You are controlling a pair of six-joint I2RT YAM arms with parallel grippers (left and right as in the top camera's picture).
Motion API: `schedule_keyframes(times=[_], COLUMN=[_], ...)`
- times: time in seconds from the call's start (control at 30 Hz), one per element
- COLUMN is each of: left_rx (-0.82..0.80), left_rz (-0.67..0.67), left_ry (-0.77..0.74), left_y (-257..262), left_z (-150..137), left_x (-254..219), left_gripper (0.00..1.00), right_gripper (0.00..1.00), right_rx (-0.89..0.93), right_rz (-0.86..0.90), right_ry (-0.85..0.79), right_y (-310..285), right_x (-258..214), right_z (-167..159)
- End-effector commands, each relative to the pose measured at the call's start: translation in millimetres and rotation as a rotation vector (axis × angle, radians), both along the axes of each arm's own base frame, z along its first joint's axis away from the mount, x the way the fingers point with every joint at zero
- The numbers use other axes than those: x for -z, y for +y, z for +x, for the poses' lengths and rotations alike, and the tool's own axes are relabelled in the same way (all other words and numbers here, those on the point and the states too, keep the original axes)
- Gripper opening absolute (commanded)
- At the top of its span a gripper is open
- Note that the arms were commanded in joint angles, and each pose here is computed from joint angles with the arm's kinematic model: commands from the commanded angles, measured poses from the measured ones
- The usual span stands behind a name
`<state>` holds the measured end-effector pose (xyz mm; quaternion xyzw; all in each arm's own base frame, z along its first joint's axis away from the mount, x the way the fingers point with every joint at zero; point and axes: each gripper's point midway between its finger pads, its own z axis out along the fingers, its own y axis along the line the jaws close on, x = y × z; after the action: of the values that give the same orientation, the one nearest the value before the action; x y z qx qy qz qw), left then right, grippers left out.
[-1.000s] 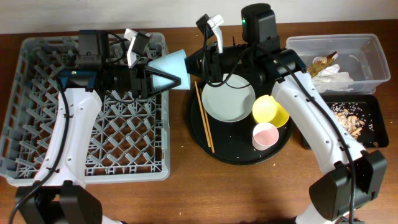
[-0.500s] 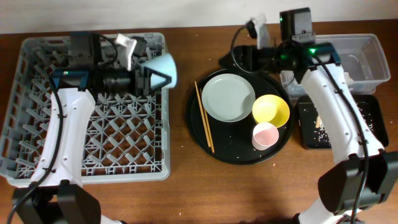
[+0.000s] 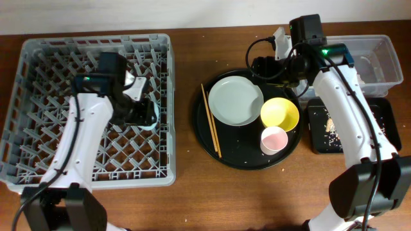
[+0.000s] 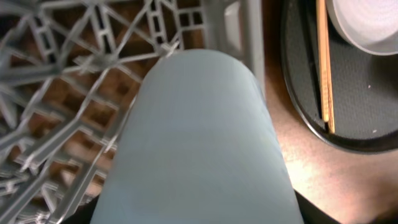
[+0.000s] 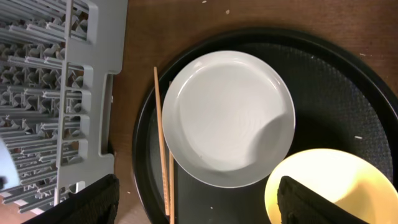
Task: Sort waste into correct bins and load items into the dishwasher rack
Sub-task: 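Place the blue cup upside down in the rack with the left gripper, then grasp the pink cup with the right gripper and lift it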
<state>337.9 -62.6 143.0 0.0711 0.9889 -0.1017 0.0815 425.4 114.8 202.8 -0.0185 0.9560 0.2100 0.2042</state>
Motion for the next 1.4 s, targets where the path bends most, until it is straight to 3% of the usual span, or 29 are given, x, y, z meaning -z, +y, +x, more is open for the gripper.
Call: schedule_keyframes(times=[0.0, 0.17, 0.23, 0.33, 0.43, 0.57, 0.67, 0.83, 0.9, 0.97, 1.13, 1.2, 1.27, 1.37], left_rx=[-0.007, -0.027, -0.027, -0.027, -0.028, -0.018, 0.015, 0.023, 0.033, 0.049, 0.079, 0.079, 0.079, 0.099], left_rz=[0.044, 0.079, 0.079, 0.078, 0.071, -0.019, -0.157, -0.172, -0.174, -0.175, -0.179, -0.179, -0.182, -0.334], left_ry=[0.053, 0.156, 0.161, 0.152, 0.097, -0.067, -0.131, -0.172, -0.18, -0.184, -0.194, -0.194, -0.197, -0.197], left_y=[2, 7, 7, 6, 5, -11, -35, -38, -42, -49, -61, -61, -61, -74], left_z=[-2, -3, -3, 0, 16, 48, 62, 71, 72, 71, 70, 70, 71, 68], left_x=[23, 57, 58, 54, 22, -51, -67, -70, -71, -72, -73, -73, -74, -91], left_gripper=[0.49, 0.5, 0.77, 0.95, 0.96, 0.95, 0.95, 0.95, 0.95, 0.95, 0.95, 0.95, 0.95, 0.96], right_gripper=[0.82, 0.82, 0.82, 0.82, 0.83, 0.81, 0.75, 0.66, 0.6, 0.48, 0.04, 0.04, 0.04, 0.04], right_rx=[-0.006, -0.006, -0.006, -0.006, 0.0, 0.074, 0.176, 0.159, 0.16, 0.162, 0.167, 0.167, 0.082, -0.005], right_rz=[-0.017, -0.017, -0.017, -0.018, -0.03, -0.188, -0.355, -0.409, -0.417, -0.413, -0.406, -0.403, -0.243, -0.028], right_ry=[-0.008, -0.008, -0.008, -0.004, 0.033, 0.265, 0.449, 0.607, 0.606, 0.592, 0.561, 0.56, 0.524, 0.365], right_y=[-1, -2, -2, -2, -5, -35, -67, -76, -77, -77, -76, -76, -47, -13], right_x=[-1, -1, -1, 0, 4, 29, 46, 112, 124, 135, 138, 138, 127, 70], right_z=[-1, -1, -1, -2, -9, -58, -99, -140, -142, -141, -134, -133, -126, -103])
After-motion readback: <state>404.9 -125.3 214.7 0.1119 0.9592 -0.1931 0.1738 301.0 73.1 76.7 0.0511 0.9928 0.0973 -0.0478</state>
